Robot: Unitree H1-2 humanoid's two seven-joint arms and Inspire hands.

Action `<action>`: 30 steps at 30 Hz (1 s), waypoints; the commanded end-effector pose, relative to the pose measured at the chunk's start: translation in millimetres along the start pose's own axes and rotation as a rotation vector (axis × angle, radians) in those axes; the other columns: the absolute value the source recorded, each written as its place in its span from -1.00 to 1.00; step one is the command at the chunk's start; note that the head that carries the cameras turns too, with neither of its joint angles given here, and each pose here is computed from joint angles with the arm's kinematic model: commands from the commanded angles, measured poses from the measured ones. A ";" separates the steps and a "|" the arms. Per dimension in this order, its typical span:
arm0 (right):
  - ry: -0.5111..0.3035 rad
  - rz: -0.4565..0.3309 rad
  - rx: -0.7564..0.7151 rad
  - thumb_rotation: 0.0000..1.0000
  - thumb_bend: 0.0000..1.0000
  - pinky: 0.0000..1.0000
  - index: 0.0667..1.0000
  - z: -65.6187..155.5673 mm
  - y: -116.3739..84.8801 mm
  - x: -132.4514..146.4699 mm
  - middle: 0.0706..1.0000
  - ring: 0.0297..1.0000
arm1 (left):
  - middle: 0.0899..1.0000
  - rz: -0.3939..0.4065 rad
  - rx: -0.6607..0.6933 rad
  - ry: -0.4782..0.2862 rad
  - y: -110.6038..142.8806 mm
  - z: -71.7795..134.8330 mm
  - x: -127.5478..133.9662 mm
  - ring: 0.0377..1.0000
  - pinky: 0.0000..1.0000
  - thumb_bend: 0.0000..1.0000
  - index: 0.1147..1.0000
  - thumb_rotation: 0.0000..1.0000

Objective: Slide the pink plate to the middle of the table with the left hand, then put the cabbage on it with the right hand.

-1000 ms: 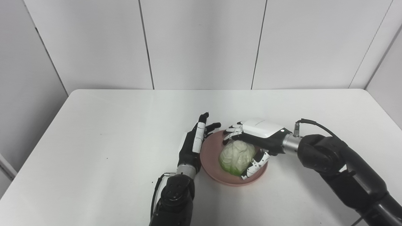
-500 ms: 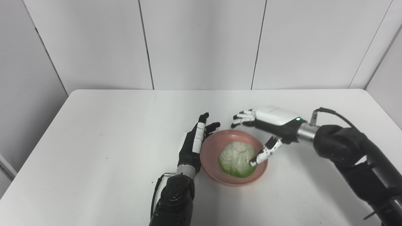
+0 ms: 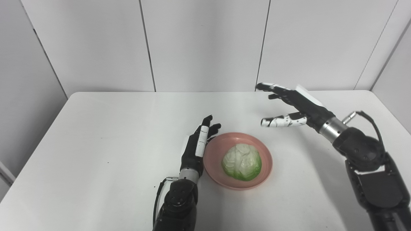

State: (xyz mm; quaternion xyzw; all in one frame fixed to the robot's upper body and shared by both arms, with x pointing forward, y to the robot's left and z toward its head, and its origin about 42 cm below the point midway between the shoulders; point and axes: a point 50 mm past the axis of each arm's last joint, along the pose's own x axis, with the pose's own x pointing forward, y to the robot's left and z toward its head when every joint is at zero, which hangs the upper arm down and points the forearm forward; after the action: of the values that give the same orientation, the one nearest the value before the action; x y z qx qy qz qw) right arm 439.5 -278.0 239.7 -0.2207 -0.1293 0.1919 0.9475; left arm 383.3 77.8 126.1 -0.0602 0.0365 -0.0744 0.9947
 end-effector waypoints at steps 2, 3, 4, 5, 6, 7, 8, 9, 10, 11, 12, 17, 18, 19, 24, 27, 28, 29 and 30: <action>0.023 -0.162 0.228 0.40 0.99 0.51 0.65 -9.0 8.0 -1.0 0.66 0.62 | 0.71 0.047 0.051 -0.012 11.3 -3.6 2.9 0.77 0.63 0.91 0.76 1.00; 0.044 -0.194 0.305 0.47 0.99 0.53 0.66 -16.5 15.3 -3.9 0.67 0.62 | 0.72 0.056 0.067 -0.032 12.0 -3.9 3.6 0.76 0.60 0.91 0.75 1.00; 0.057 -0.217 0.368 0.55 0.97 0.54 0.69 -23.0 22.3 -6.7 0.69 0.63 | 0.76 0.067 0.088 -0.054 12.7 -5.0 4.3 0.76 0.59 0.92 0.75 1.00; 0.074 -0.237 0.425 0.66 0.91 0.58 0.73 -28.4 28.9 -9.1 0.72 0.65 | 0.80 0.079 0.105 -0.076 13.3 -6.7 4.8 0.76 0.55 0.93 0.77 0.99; 0.089 -0.257 0.487 0.72 0.89 0.60 0.75 -33.2 35.1 -11.2 0.74 0.66 | 0.82 0.093 0.116 -0.097 13.6 -8.7 5.1 0.76 0.54 0.95 0.77 0.99; 0.100 -0.269 0.536 0.74 0.88 0.63 0.76 -37.2 41.1 -13.0 0.76 0.68 | 0.84 0.110 0.121 -0.117 13.5 -10.8 5.1 0.77 0.56 0.95 0.78 0.97; 0.112 -0.280 0.573 0.79 0.85 0.67 0.80 -40.1 46.9 -14.4 0.80 0.72 | 0.86 0.124 0.124 -0.134 13.1 -12.6 4.9 0.79 0.61 0.94 0.78 0.94; 0.125 -0.293 0.602 0.82 0.86 0.71 0.84 -43.5 54.3 -16.2 0.84 0.76 | 0.87 0.145 0.133 -0.151 12.5 -15.4 4.4 0.80 0.64 0.92 0.79 0.92; 0.133 -0.300 0.616 0.86 0.86 0.76 0.87 -45.4 58.9 -17.3 0.86 0.81 | 0.87 0.159 0.140 -0.163 12.0 -17.3 4.2 0.81 0.64 0.85 0.83 0.92; 0.143 -0.310 0.641 0.88 0.86 0.80 0.89 -48.4 65.4 -19.4 0.88 0.84 | 0.90 0.173 0.148 -0.183 11.4 -19.9 4.3 0.84 0.69 0.77 0.86 0.93; 0.149 -0.315 0.657 0.88 0.87 0.84 0.89 -50.5 69.4 -20.7 0.89 0.86 | 0.93 0.181 0.152 -0.197 11.1 -21.8 4.5 0.88 0.77 0.68 0.89 0.94; 0.187 -0.329 0.665 0.93 0.84 0.97 0.92 -56.7 88.3 -25.5 0.93 0.93 | 1.00 0.203 0.151 -0.207 12.4 -28.7 6.3 1.00 0.99 0.48 0.99 0.99; 0.199 -0.331 0.658 0.93 0.82 0.99 0.93 -58.1 93.0 -26.3 0.94 0.95 | 1.00 0.208 0.152 -0.201 13.1 -28.9 6.4 0.99 0.99 0.48 1.00 1.00; 0.209 -0.332 0.650 0.94 0.81 1.00 0.93 -59.4 97.6 -26.8 0.94 0.96 | 0.99 0.211 0.154 -0.195 14.2 -28.8 6.4 0.98 0.98 0.48 1.00 1.00; 0.234 -0.342 0.636 1.00 0.82 1.00 0.91 -64.4 111.4 -28.8 0.94 1.00 | 1.00 0.204 0.140 -0.187 18.3 -28.2 7.5 1.00 0.99 0.47 1.00 1.00; 0.246 -0.335 0.618 1.00 0.80 1.00 0.90 -66.1 115.6 -30.3 0.95 1.00 | 1.00 0.196 0.135 -0.183 19.3 -28.7 9.0 1.00 1.00 0.45 1.00 1.00; 0.249 -0.332 0.619 1.00 0.80 1.00 0.90 -66.7 117.0 -30.9 0.97 1.00 | 1.00 0.195 0.131 -0.180 19.5 -29.1 9.7 1.00 1.00 0.44 1.00 1.00; 0.251 -0.328 0.623 1.00 0.81 1.00 0.91 -67.3 118.3 -31.5 0.98 1.00 | 1.00 0.198 0.125 -0.175 19.6 -29.4 10.3 1.00 1.00 0.44 1.00 1.00; 0.251 -0.325 0.627 1.00 0.81 1.00 0.91 -67.7 119.7 -31.8 0.99 1.00 | 1.00 0.202 0.118 -0.170 19.7 -29.6 10.9 1.00 1.00 0.44 1.00 0.99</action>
State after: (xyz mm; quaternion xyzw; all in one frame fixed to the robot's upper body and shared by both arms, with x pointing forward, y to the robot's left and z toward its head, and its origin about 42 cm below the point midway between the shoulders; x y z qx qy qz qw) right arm 401.8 -221.7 131.6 0.0764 -0.0013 0.0356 0.9964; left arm 401.8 81.3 115.5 -0.0118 -0.0770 0.0221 0.9967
